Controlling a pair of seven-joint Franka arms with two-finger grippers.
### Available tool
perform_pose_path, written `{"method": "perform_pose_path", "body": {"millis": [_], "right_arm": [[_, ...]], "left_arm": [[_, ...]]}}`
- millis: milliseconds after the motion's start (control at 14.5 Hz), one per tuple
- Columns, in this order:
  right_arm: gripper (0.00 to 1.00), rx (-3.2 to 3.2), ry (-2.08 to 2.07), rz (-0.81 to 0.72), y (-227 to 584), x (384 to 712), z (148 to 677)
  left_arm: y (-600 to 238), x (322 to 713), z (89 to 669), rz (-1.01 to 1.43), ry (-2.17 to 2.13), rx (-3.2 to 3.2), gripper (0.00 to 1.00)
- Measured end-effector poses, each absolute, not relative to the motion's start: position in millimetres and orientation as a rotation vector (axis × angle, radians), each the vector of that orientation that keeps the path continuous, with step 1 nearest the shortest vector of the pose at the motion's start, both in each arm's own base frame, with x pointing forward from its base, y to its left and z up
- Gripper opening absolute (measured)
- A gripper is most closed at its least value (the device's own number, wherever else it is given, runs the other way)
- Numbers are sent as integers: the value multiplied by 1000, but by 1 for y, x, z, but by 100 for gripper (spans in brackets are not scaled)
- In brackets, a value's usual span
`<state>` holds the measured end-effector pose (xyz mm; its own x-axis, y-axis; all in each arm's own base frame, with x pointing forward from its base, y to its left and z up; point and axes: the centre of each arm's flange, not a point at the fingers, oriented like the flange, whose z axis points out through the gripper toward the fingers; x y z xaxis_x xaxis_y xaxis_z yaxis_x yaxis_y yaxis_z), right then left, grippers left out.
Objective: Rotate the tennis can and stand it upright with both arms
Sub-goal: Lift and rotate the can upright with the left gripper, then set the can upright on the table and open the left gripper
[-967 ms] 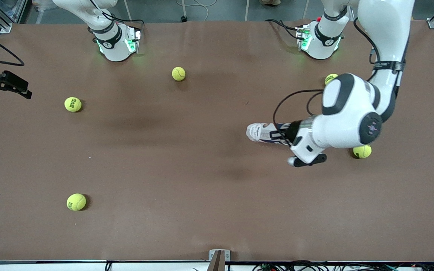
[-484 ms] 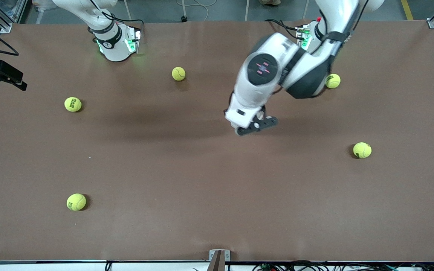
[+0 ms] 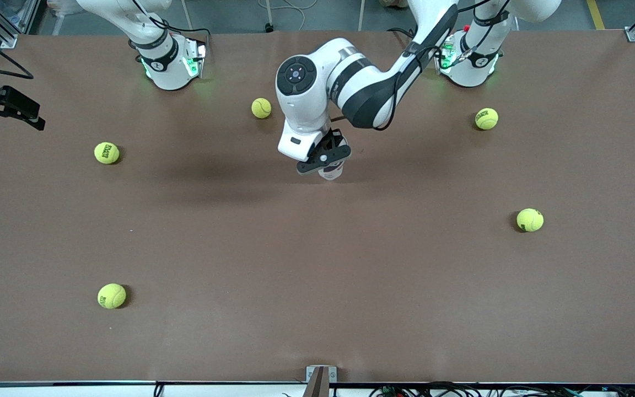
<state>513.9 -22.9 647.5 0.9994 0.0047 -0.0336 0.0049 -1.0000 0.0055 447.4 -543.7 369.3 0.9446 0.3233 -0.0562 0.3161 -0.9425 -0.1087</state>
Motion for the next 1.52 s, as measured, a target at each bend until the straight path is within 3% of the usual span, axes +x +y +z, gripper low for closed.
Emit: {"method": "perform_pose_path", "body": {"millis": [415, 553, 622, 760, 1244, 1520], "right_arm": [[100, 3152, 32, -56, -24, 514, 647], [100, 3167, 29, -56, -27, 513, 647], [100, 3169, 28, -56, -28, 513, 647], [100, 3169, 28, -60, -28, 513, 647], [100, 3170, 31, -71, -27, 512, 646], [100, 3170, 30, -71, -28, 512, 646]], "left_arm": [[-548, 451, 344, 121, -512, -2994, 8], [-548, 451, 343, 122, -522, -2991, 20], [-548, 451, 343, 122, -525, -2991, 20], [-549, 451, 345, 120, -531, -2992, 33], [-547, 459, 385, 65, -565, -3042, 99], [-536, 458, 423, 44, -580, -3046, 100]]}}
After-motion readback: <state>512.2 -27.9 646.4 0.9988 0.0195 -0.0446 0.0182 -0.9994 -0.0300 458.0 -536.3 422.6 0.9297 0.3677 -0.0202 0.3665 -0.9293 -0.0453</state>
